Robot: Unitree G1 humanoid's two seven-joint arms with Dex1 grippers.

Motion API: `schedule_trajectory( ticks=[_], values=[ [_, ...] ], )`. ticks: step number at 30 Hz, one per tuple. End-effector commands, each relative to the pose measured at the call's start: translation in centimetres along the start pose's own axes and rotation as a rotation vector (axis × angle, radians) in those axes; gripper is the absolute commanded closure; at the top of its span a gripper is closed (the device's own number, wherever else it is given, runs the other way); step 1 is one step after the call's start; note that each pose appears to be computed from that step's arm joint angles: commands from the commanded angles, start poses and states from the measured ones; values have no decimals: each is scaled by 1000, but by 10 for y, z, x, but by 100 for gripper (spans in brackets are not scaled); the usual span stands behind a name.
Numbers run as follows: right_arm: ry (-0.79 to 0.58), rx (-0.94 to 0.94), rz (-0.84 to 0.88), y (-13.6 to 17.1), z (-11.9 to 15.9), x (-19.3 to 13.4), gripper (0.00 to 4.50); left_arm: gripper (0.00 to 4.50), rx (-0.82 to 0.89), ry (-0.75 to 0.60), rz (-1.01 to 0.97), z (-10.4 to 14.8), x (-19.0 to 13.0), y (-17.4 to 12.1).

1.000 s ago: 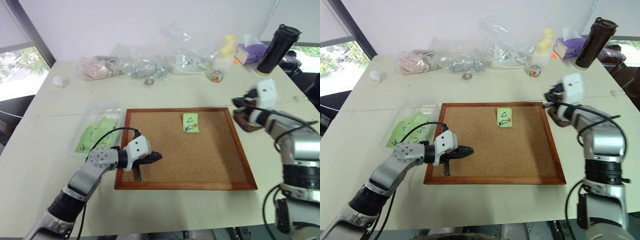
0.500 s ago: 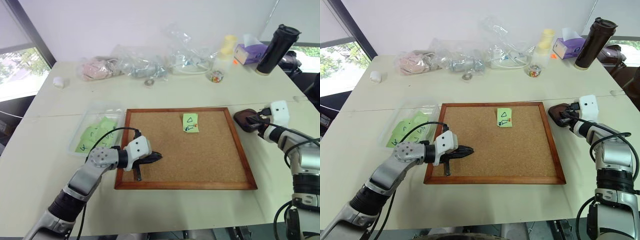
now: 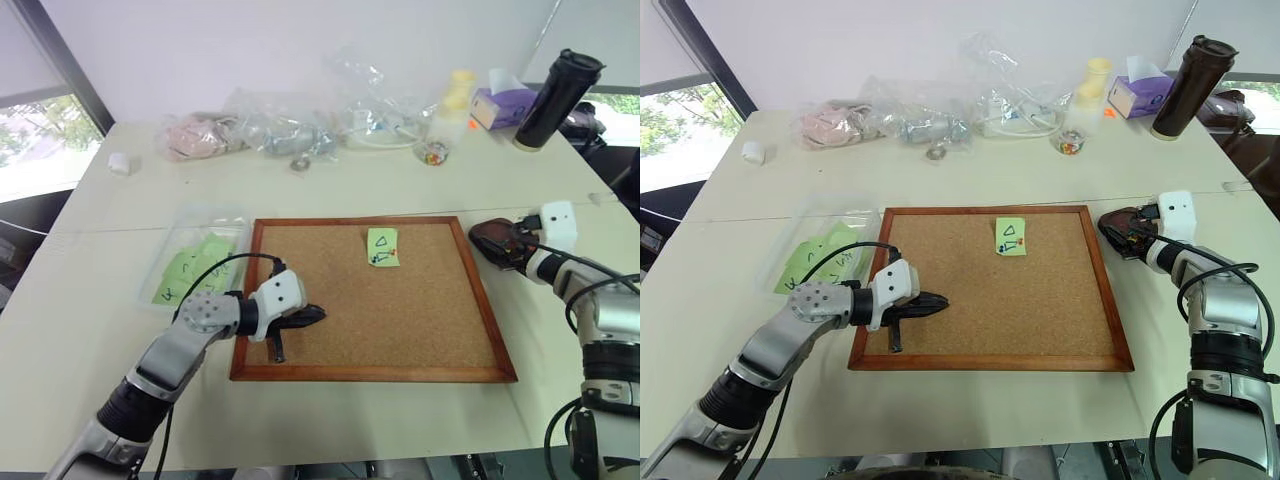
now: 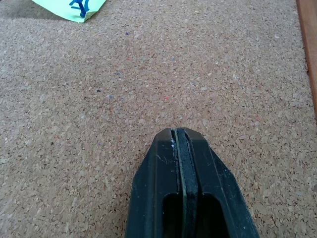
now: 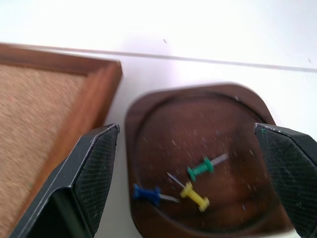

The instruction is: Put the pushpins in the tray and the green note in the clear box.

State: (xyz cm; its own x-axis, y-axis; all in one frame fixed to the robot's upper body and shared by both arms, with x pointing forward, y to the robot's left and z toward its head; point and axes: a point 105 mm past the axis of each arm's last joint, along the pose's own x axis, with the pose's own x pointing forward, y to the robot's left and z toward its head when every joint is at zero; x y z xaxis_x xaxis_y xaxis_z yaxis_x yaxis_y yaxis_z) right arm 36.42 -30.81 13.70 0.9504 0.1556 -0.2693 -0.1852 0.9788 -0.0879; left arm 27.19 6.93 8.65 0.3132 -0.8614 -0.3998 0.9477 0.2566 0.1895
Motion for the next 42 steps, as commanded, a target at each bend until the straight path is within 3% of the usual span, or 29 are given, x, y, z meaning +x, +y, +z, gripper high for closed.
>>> schedule_trajectory(
  ticks=[1, 3, 9, 13, 16, 18, 33, 36, 40, 42],
  values=[
    [-146, -134, 243, 57, 52, -14, 11, 450, -22, 20, -26, -9, 2, -9],
    [-141, -188, 382, 93, 50, -21, 11, 450, -23, 21, -24, -10, 2, -10],
    [-117, -198, 508, 151, 31, -17, 11, 450, -26, 18, -22, -9, 3, -10],
    [-104, -209, 502, 160, 22, -7, 11, 450, -25, 17, -20, -8, 4, -9],
    [-99, -226, 498, 164, 18, 0, 93, 450, -23, 17, -16, -7, 3, -8],
    [-95, -230, 491, 163, 18, 3, 183, 450, -22, 17, -13, -7, 3, -8],
    [-66, -199, 449, 149, 3, 18, 183, 450, -32, 17, 5, -8, 2, -6],
    [-61, -197, 440, 146, -1, 21, 259, 450, -29, 17, 10, -7, 2, -5],
    [-66, -201, 439, 146, 0, 22, 446, 450, -31, 17, 13, -7, 2, -5],
    [-65, -204, 438, 145, 0, 22, 446, 450, -31, 18, 15, -7, 2, -4]
  ],
)
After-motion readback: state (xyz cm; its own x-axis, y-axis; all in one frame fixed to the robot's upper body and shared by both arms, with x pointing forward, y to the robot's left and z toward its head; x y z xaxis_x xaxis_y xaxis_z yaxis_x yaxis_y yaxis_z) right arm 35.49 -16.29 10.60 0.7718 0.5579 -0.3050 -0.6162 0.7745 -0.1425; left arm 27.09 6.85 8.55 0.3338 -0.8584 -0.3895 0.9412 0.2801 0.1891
